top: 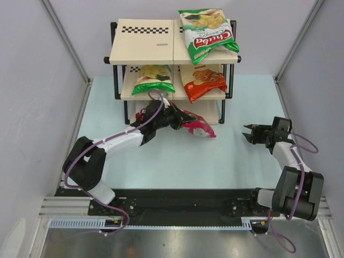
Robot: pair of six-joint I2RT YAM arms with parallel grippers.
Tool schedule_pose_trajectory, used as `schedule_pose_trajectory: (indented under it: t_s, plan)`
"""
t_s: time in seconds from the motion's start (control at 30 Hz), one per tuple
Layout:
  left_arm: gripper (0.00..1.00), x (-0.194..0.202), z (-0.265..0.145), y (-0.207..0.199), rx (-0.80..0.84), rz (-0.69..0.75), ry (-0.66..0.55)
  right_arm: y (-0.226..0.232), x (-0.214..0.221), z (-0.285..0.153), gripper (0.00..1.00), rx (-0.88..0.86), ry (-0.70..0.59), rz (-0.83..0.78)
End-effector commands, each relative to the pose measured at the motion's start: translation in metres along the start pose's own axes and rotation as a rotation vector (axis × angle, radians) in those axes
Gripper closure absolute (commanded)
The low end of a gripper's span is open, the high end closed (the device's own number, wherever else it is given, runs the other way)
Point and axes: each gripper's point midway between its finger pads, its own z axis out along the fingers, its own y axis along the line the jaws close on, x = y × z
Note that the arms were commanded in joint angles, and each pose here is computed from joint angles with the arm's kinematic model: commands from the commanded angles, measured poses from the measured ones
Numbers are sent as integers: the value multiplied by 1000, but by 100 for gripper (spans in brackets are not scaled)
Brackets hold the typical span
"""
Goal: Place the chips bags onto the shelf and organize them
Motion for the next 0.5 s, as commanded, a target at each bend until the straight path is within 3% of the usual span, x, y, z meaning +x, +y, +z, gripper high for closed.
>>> schedule_pose_trajectory:
  t_s: [0.0,0.47]
  plan:
    - [100,-20,-3,-25,160,125,-155,32,6,3,58,-57,38,-41]
    - [100,-36,-8,-73,308,301,-249,41,6,10,58,-29,65,-83]
